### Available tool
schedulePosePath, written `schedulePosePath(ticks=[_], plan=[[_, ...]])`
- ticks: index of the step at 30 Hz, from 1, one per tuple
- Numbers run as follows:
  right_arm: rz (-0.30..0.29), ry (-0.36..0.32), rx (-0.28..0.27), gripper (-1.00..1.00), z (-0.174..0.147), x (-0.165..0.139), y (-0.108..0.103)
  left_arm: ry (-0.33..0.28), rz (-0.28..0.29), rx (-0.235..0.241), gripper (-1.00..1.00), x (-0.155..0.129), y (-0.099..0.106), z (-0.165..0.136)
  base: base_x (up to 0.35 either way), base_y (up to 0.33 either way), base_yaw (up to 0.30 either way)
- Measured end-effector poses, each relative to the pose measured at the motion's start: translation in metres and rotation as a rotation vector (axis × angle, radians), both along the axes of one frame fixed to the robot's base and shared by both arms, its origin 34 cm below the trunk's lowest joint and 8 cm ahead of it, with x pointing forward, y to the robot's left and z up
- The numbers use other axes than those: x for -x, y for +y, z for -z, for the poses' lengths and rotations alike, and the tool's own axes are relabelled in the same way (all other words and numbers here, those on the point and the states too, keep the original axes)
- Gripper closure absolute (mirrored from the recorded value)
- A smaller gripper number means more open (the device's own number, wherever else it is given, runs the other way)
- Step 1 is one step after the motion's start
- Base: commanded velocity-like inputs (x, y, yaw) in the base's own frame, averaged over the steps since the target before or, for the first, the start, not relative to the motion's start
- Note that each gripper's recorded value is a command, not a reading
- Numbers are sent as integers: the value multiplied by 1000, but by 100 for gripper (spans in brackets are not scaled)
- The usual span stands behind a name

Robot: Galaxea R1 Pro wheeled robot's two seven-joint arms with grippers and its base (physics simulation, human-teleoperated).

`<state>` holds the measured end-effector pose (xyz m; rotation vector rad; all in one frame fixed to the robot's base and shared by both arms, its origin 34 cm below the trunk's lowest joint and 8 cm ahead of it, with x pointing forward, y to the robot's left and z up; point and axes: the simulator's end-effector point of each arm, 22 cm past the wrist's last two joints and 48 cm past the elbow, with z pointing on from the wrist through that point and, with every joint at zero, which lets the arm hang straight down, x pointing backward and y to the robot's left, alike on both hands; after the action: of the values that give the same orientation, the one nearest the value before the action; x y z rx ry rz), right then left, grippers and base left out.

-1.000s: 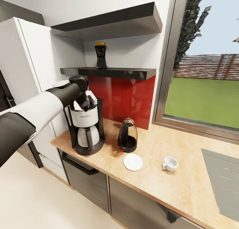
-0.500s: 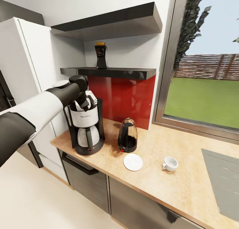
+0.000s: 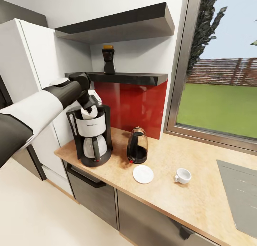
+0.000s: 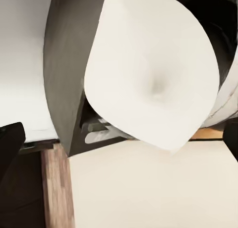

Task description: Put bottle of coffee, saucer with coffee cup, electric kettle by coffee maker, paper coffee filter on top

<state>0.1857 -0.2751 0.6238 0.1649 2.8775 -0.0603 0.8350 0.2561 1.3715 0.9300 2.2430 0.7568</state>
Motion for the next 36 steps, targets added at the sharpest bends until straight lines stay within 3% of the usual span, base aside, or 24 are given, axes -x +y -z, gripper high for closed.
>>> schedulePosePath(ticks=[6, 10, 15, 21, 28, 33, 34, 36], plan=[[0, 0, 0, -100, 0, 0, 0, -46, -10, 38, -100, 0, 6, -34, 0, 0, 0], [0, 0, 0, -100, 0, 0, 0, -93, 4, 207, -100, 0, 0, -64, 0, 0, 0], [0, 0, 0, -100, 0, 0, 0, -134, -11, 327, -100, 0, 17, -86, 0, 0, 0], [1, 0, 0, -100, 0, 0, 0, -140, -36, 351, -100, 1, 39, -84, 0, 0, 0], [1, 0, 0, -100, 0, 0, 0, -137, -41, 354, -100, 0, 43, -81, -137, 0, 0], [0, 1, 0, -100, 0, -1, 0, -162, -36, 346, -100, -2, 74, -83, -334, 0, 0], [0, 0, 0, -100, 0, -1, 0, -170, -33, 362, -100, -2, 88, -83, -342, 0, 0], [0, 0, 0, -100, 0, -1, 0, -162, -13, 414, -100, -3, 97, -69, -343, 0, 0]])
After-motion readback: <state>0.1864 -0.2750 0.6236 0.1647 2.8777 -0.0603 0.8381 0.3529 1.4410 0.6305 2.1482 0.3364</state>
